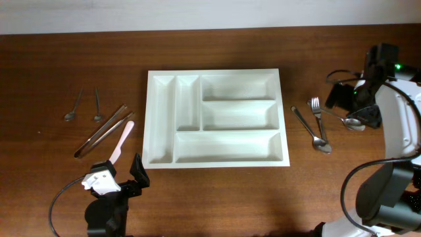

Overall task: Pack container
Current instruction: 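Move the right gripper over the large spoon on the right, then lower the right gripper and grasp the large spoon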

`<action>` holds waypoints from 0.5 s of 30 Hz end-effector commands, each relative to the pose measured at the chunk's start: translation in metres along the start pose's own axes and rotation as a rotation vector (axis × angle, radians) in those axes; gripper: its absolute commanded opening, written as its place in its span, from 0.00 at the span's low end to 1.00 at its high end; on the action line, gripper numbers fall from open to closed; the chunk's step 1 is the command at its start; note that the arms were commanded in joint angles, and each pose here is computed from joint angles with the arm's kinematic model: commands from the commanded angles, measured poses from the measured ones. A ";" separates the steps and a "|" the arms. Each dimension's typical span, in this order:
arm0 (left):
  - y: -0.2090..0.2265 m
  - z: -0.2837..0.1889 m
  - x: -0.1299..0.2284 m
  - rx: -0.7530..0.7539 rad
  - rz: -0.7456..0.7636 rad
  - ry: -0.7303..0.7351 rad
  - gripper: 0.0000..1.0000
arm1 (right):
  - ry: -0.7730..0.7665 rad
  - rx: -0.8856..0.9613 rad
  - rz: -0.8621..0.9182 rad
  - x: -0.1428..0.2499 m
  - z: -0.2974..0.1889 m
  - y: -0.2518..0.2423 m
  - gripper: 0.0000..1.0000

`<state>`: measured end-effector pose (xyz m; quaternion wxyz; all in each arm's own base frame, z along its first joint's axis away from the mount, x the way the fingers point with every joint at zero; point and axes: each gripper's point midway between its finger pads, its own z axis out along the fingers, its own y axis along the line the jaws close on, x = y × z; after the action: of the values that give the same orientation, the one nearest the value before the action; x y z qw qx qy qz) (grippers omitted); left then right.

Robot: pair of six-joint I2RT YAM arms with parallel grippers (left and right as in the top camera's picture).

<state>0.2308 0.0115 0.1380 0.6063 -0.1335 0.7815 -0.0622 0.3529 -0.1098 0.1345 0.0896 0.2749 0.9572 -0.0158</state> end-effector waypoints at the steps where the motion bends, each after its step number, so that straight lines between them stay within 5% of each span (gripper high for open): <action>1: -0.001 0.000 0.001 0.007 0.014 0.001 0.99 | -0.003 0.069 0.304 -0.004 0.019 -0.029 0.99; 15: -0.001 0.000 0.001 0.007 0.014 0.001 0.99 | -0.015 -0.051 0.277 0.001 0.096 -0.059 0.99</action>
<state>0.2308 0.0115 0.1380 0.6063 -0.1335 0.7815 -0.0622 0.3274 -0.1700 0.0433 0.0865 0.4331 0.8969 -0.0221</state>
